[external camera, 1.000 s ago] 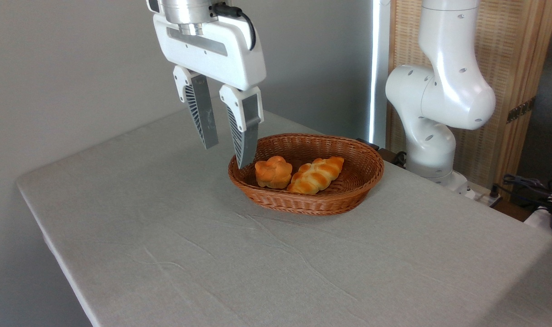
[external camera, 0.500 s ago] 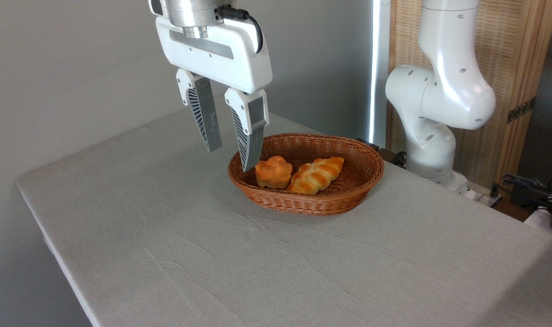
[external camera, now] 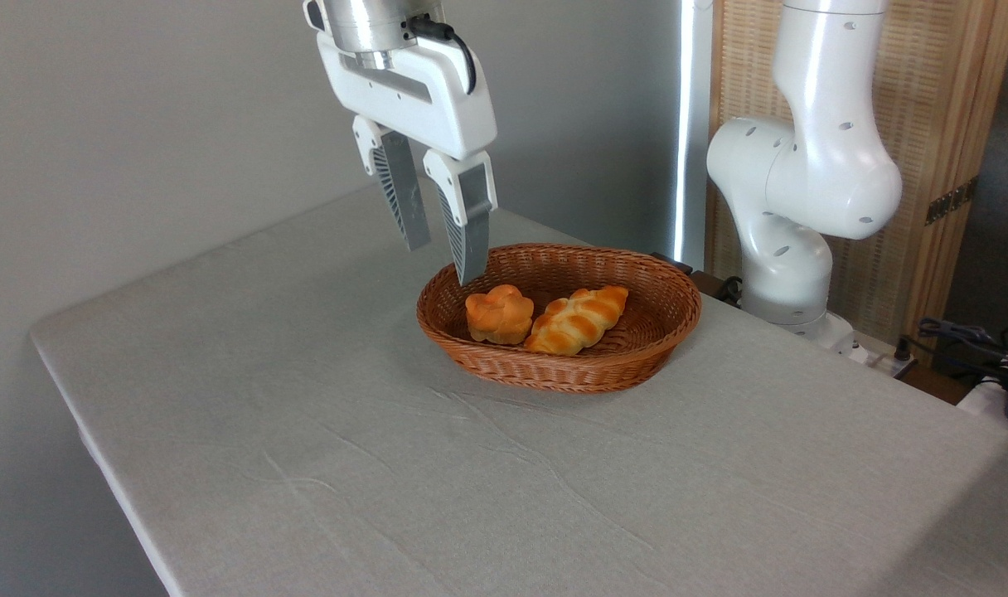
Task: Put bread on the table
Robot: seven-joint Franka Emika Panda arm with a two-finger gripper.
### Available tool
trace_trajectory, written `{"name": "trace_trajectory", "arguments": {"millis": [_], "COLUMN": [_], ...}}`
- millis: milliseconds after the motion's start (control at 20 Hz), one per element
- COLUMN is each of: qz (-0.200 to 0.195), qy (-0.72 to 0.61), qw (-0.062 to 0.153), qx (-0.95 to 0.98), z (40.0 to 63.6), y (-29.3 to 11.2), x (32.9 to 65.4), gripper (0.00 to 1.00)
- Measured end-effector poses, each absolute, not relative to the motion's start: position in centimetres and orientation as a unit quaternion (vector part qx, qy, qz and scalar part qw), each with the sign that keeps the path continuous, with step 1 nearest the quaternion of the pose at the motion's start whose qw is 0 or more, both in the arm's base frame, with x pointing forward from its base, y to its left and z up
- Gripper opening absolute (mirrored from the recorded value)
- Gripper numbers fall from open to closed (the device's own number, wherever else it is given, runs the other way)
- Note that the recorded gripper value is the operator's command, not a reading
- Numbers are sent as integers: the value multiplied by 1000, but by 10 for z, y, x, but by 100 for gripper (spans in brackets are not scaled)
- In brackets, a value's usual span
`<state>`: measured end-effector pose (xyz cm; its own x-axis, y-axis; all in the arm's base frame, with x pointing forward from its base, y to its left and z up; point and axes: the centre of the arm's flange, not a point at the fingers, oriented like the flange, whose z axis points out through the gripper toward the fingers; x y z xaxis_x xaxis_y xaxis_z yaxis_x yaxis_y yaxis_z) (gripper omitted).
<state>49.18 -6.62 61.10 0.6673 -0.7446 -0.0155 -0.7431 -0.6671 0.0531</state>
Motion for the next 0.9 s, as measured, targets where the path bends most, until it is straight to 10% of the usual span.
{"name": "trace_trajectory", "arguments": {"millis": [900], "qz": [-82], "qy": [-539], "qw": [25], "qx": [838], "z": [467], "y": [-198], "x": [410], "gripper": [100]}}
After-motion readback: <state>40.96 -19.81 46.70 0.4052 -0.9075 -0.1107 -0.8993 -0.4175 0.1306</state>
